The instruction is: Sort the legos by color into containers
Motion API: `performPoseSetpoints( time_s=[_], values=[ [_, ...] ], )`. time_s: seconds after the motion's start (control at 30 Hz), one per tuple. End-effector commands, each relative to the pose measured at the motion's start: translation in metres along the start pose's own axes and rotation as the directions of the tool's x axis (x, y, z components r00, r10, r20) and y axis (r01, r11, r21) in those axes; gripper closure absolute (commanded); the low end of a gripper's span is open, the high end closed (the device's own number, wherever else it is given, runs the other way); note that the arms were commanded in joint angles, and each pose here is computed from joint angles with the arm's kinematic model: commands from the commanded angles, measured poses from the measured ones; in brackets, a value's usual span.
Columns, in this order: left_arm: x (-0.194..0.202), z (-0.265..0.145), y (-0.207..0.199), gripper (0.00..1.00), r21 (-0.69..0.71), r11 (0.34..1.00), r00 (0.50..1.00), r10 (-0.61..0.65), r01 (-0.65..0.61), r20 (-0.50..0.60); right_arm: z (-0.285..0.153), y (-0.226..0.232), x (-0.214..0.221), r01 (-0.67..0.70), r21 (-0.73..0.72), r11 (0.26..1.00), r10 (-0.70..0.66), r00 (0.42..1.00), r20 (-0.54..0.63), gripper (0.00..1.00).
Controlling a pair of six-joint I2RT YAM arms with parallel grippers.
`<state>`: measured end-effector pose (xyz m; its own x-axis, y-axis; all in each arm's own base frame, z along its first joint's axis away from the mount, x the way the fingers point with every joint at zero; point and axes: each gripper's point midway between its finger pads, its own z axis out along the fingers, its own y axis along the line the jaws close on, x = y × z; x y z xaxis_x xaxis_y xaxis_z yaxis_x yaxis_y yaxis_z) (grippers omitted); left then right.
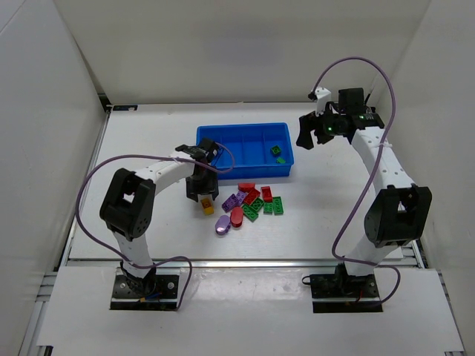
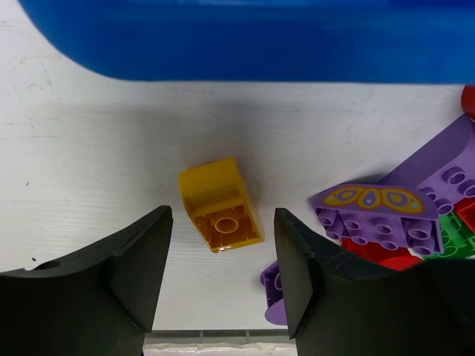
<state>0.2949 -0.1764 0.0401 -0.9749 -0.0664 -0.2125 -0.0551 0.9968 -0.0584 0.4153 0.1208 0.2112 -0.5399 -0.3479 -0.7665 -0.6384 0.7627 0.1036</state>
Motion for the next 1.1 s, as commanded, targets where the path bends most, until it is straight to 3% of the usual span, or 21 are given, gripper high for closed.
performPoseSetpoints(
  time_s=[0.0, 0.33, 0.47, 0.67, 0.9, 1.07],
  values=[
    [-0.003, 0.001, 0.000, 0.33, -0.007, 1.000, 1.000, -0.011, 0.012, 0.028, 0.002, -0.003, 0.005, -0.006, -0.024, 1.000, 0.006, 1.000, -0.004, 0.14],
    [0.013, 0.012, 0.007, 0.33, -0.024, 0.999, 1.000, -0.025, 0.025, -0.009, 0.003, -0.010, 0.012, -0.016, -0.022, 1.000, 0.016, 1.000, -0.014, 0.14],
    [0.014, 0.015, 0.007, 0.42, -0.022, 0.999, 1.000, -0.025, 0.025, -0.011, 0.006, -0.011, 0.016, -0.024, -0.026, 0.999, 0.024, 0.999, -0.024, 0.14],
    [0.010, 0.014, 0.002, 0.64, 0.008, 1.000, 1.000, -0.012, 0.012, 0.002, 0.008, -0.010, 0.019, -0.019, -0.033, 0.999, 0.018, 0.999, -0.031, 0.14],
    [-0.010, -0.029, 0.000, 0.78, 0.064, 0.997, 0.989, 0.029, -0.038, 0.142, 0.000, 0.011, 0.019, -0.019, -0.098, 0.995, 0.019, 1.000, -0.009, 0.14],
    [-0.014, -0.077, -0.002, 0.80, 0.150, 0.984, 0.962, 0.052, -0.095, 0.268, -0.004, 0.034, 0.007, 0.030, -0.114, 0.993, -0.027, 0.999, 0.022, 0.12]
  ],
)
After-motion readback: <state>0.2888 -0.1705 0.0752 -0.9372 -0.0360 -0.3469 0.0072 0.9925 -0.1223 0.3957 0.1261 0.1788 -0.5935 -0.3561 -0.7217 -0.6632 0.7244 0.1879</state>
